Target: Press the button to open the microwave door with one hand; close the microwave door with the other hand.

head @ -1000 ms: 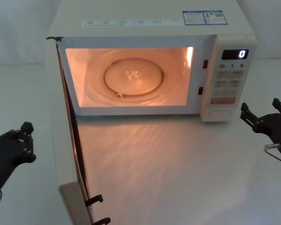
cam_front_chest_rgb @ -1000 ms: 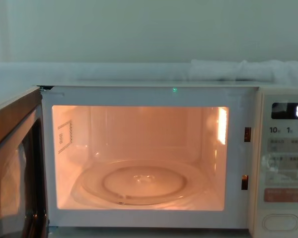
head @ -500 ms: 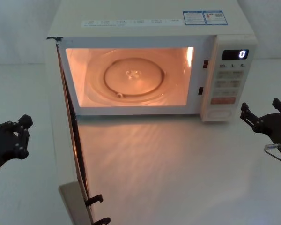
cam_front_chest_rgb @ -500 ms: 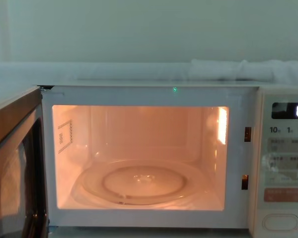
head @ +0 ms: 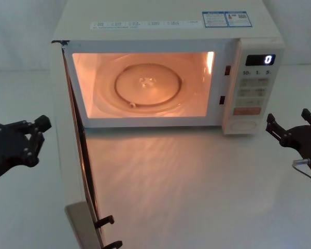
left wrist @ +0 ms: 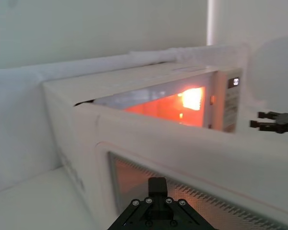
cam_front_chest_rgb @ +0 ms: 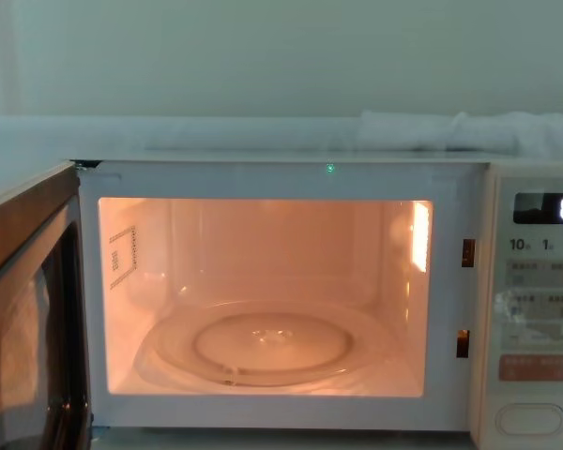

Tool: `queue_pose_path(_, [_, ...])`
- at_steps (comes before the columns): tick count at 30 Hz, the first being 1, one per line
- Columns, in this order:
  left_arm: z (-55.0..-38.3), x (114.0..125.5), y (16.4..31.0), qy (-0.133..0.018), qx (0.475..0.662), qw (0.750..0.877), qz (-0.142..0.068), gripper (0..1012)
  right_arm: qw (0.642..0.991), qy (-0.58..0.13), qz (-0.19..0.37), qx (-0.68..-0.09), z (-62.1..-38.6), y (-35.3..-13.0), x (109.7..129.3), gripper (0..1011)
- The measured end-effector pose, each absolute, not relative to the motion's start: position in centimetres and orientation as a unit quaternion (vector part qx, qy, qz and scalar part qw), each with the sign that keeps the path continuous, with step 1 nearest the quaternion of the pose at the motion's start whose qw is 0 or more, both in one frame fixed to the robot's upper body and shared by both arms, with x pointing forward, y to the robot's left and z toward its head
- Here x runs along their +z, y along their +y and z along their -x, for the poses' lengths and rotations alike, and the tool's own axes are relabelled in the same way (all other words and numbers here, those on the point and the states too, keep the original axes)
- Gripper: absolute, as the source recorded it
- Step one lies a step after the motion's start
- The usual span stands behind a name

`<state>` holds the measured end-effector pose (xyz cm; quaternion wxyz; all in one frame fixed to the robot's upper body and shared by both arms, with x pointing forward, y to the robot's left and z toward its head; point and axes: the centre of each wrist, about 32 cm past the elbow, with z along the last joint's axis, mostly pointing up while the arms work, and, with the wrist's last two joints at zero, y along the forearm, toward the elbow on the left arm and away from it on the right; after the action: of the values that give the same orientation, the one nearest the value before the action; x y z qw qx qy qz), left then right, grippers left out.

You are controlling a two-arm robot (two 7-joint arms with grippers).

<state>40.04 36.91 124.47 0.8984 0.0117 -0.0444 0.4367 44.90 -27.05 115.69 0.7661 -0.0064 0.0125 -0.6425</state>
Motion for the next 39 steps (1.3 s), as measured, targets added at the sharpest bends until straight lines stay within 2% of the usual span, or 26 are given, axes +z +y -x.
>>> queue_pose_path(8, [-41.1,124.8,35.7,-0.046,0.39,0.92,-0.016,0,0.766,0.013,0.006,-0.643,-44.9,-27.1,115.7,1002])
queue_pose_path(13, [-42.3,124.9,34.0,-0.051,0.355,0.933,-0.013,0,0.766,0.013,0.006,-0.643,-44.9,-27.1,115.7,1002])
queue_pose_path(19, [-43.6,125.1,31.2,-0.058,0.317,0.947,0.003,0,0.766,0.013,0.006,-0.643,-44.9,-27.0,115.7,1002])
queue_pose_path(22, [-43.8,125.0,30.7,-0.059,0.31,0.949,0.007,0,0.766,0.013,0.006,-0.642,-44.9,-27.0,115.7,1002])
queue_pose_path(25, [-44.3,124.8,29.2,-0.057,0.295,0.954,0.013,0,0.766,0.013,0.006,-0.643,-44.9,-27.0,115.7,1002])
queue_pose_path(30, [-45.0,124.3,27.4,-0.051,0.29,0.955,0.016,0,0.766,0.013,0.006,-0.642,-44.9,-27.0,115.7,1002])
queue_pose_path(33, [-45.5,123.7,26.0,-0.042,0.297,0.954,0.016,0,0.766,0.013,0.006,-0.643,-44.9,-27.0,115.7,1002])
queue_pose_path(34, [-45.5,123.7,26.0,-0.042,0.297,0.954,0.016,0,0.766,0.013,0.006,-0.643,-44.9,-27.0,115.7,1002])
queue_pose_path(39, [-46.0,122.9,23.8,-0.025,0.309,0.95,0.015,0,0.766,0.013,0.006,-0.643,-44.9,-27.0,115.7,1002])
